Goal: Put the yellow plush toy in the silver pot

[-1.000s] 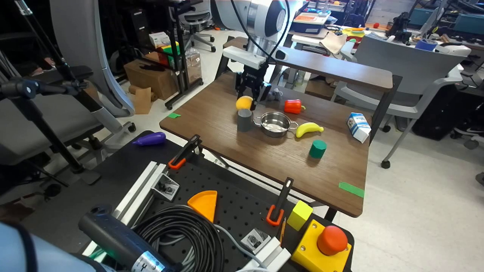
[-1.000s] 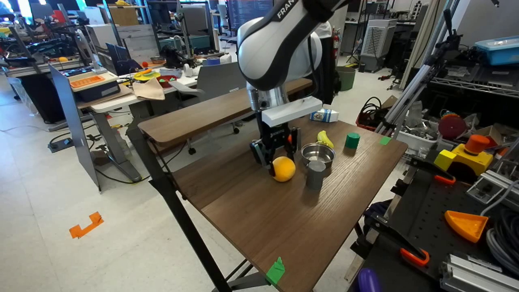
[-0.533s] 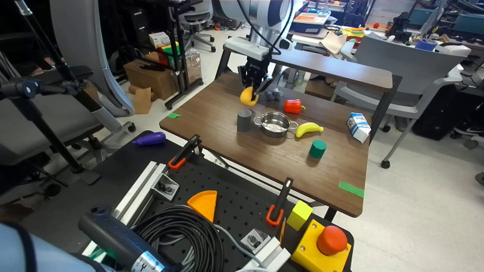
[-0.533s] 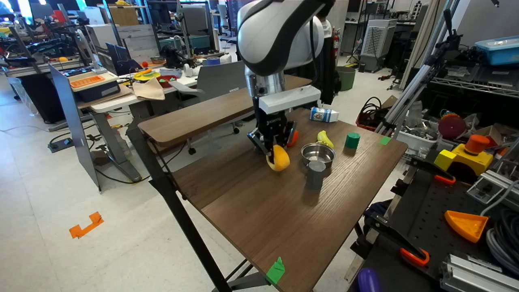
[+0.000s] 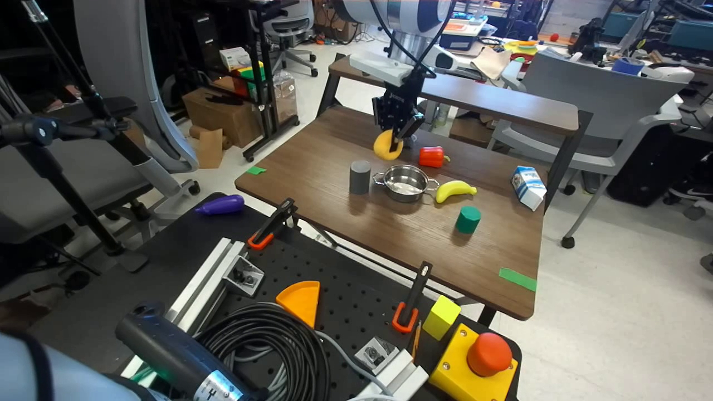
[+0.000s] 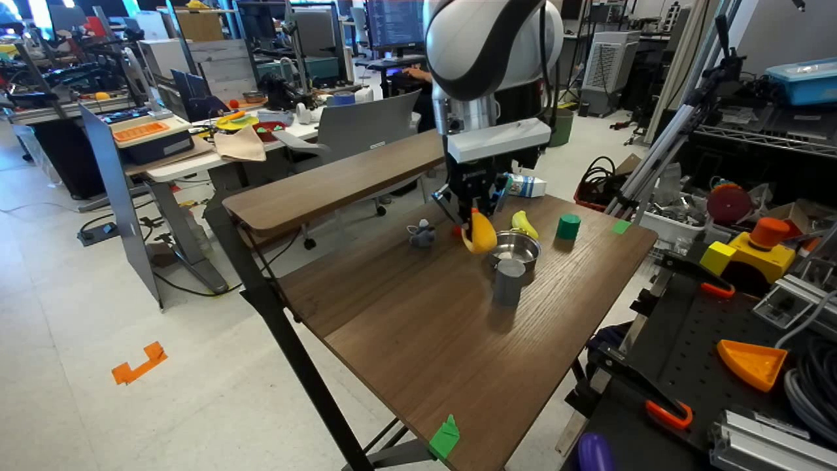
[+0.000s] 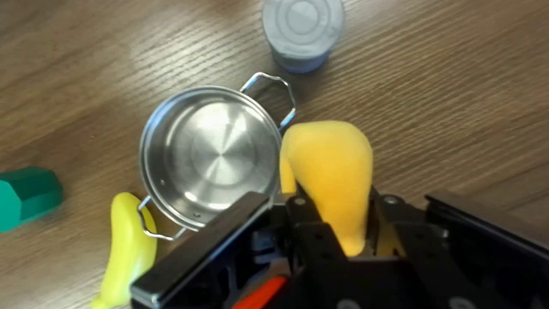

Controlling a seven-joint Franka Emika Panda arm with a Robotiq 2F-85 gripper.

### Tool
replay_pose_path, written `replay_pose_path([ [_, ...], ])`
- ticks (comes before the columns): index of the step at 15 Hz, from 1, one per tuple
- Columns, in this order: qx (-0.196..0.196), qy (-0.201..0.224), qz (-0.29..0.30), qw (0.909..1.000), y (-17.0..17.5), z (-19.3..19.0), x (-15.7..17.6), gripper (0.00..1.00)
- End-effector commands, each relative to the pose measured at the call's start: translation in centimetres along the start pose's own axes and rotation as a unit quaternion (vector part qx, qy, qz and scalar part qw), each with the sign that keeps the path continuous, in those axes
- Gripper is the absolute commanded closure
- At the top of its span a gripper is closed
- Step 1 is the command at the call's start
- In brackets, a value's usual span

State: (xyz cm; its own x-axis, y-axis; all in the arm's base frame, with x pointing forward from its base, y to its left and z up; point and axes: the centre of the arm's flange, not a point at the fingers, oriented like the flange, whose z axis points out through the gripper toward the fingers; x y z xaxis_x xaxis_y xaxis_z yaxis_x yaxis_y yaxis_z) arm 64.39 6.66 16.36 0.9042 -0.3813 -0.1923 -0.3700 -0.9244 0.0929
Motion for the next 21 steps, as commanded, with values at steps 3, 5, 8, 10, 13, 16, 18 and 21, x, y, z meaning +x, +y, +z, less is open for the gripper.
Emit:
replay_pose_path([
  [3,0.011,-0.016,0.067,0.9976,5.6,0.7,-3.4,0.94],
  [5,0.014,-0.020,0.085,0.9961,7.1,1.2,-4.1,0.94],
  [8,0.014,-0.024,0.106,0.9940,9.0,2.3,-4.9,0.94],
  [10,0.021,-0.015,0.118,0.9927,10.4,2.9,-5.0,0.94],
  [13,0.035,-0.003,0.136,0.9901,11.7,3.1,-4.8,0.94],
  [16,0.047,0.012,0.148,0.9878,12.0,2.5,-4.4,0.94],
  [18,0.050,0.023,0.148,0.9875,11.5,1.7,-4.1,0.94],
  [21,0.054,0.032,0.144,0.9876,10.1,0.3,-3.5,0.94],
])
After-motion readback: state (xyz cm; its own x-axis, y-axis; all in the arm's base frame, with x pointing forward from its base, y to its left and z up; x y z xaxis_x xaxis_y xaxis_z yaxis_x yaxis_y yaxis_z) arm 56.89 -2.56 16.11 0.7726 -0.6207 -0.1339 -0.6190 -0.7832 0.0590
